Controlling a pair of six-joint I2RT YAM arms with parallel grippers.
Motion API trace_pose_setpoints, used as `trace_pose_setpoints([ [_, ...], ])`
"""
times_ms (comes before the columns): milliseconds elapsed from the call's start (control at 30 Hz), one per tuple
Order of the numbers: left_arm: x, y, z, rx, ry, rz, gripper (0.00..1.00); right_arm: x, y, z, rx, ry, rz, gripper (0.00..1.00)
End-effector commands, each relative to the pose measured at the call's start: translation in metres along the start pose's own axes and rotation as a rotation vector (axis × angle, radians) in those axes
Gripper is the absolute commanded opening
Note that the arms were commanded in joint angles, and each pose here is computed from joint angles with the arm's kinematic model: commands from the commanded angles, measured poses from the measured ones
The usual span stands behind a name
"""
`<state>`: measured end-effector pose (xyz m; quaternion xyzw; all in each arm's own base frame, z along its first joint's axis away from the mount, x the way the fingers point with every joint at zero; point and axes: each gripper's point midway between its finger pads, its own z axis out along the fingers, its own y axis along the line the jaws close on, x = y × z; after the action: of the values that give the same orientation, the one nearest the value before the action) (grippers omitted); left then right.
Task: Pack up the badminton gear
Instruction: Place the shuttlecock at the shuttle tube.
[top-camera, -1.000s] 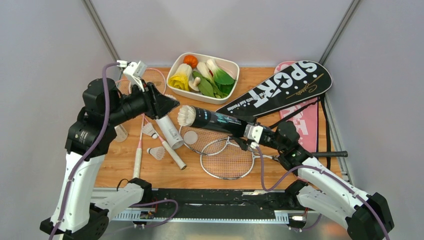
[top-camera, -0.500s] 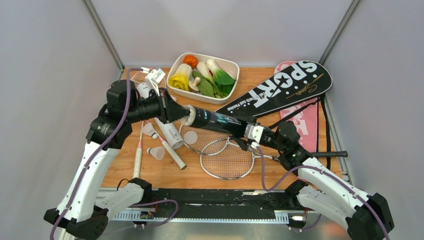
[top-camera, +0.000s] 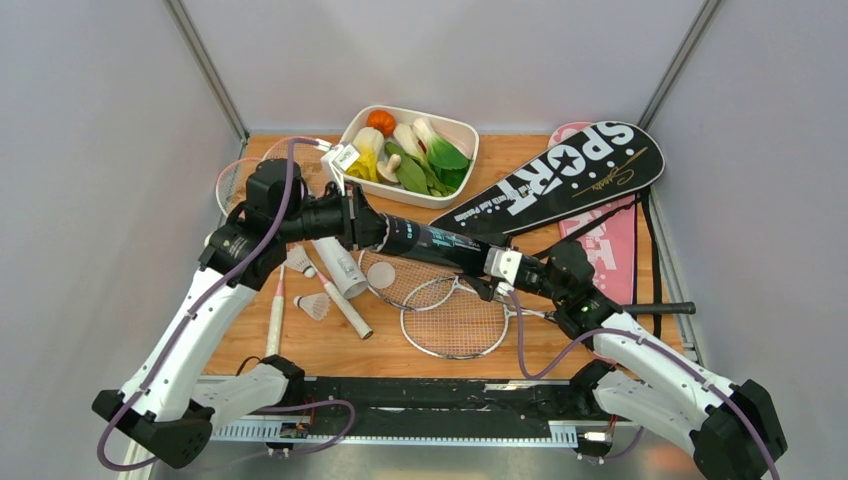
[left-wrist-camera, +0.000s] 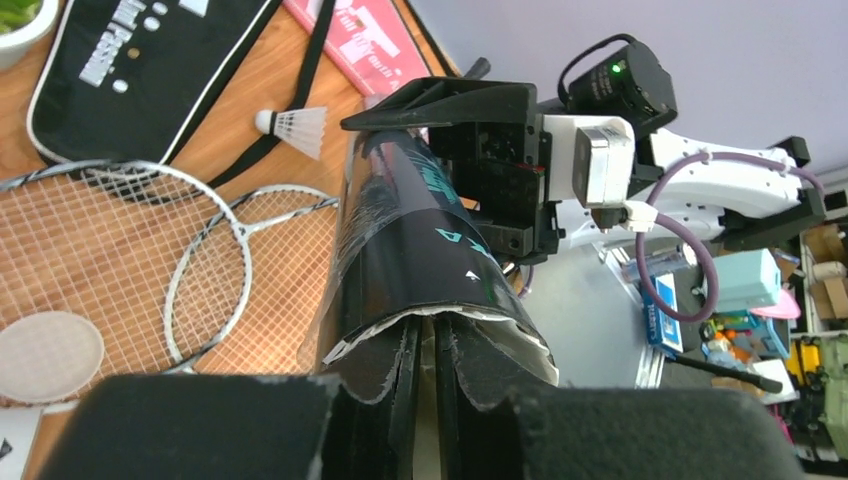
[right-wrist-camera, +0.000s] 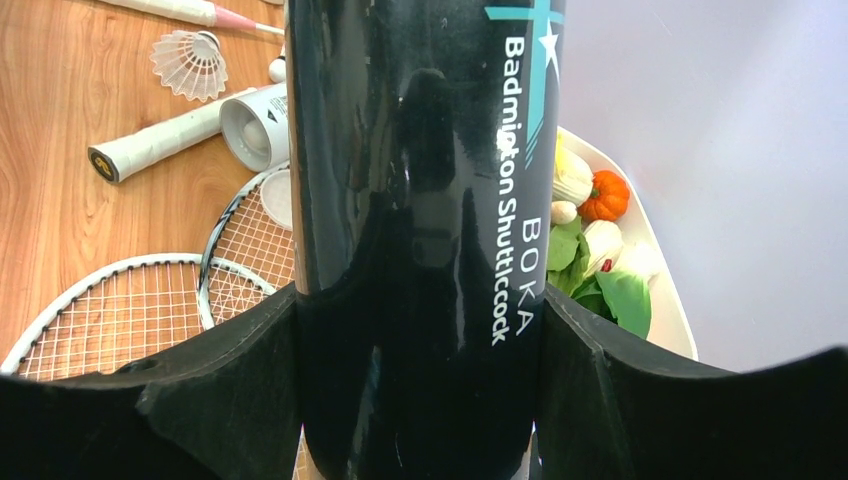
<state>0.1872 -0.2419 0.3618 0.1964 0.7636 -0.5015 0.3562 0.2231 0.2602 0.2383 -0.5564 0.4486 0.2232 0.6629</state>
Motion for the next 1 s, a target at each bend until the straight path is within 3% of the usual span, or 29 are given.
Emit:
trace_pose_setpoints([
  [0,-0.01,0.004,-0.007,-0.078,0.0,0.062,0.2,-0.03,-0.018,0.005,0.026,-0.073,-0.089,0.61],
  [100,-0.014,0.008,-0.017,-0.153,0.009,0.083,0.34,-0.032,-0.021,0.005,0.04,-0.08,-0.081,0.61],
  [233,-0.028,0.004,-0.032,-0.216,-0.052,0.118,0.43,-0.029,-0.022,0.005,0.048,-0.071,-0.074,0.61],
  [533,-0.076,-0.008,-0.069,-0.332,-0.306,0.182,0.46,-0.028,-0.02,0.005,0.048,-0.07,-0.055,0.61],
  [700,-0.093,0.019,-0.084,-0.516,-0.375,0.203,0.51,-0.027,-0.025,0.003,0.086,-0.06,-0.01,0.6],
  [867,-0.101,0.072,-0.099,-0.8,-0.336,0.236,0.56,-0.03,-0.035,-0.006,0.173,-0.059,0.033,0.6],
  [967,-0.103,0.107,-0.102,-0.895,-0.333,0.157,0.56,-0.039,-0.043,-0.014,0.232,-0.076,0.073,0.6],
])
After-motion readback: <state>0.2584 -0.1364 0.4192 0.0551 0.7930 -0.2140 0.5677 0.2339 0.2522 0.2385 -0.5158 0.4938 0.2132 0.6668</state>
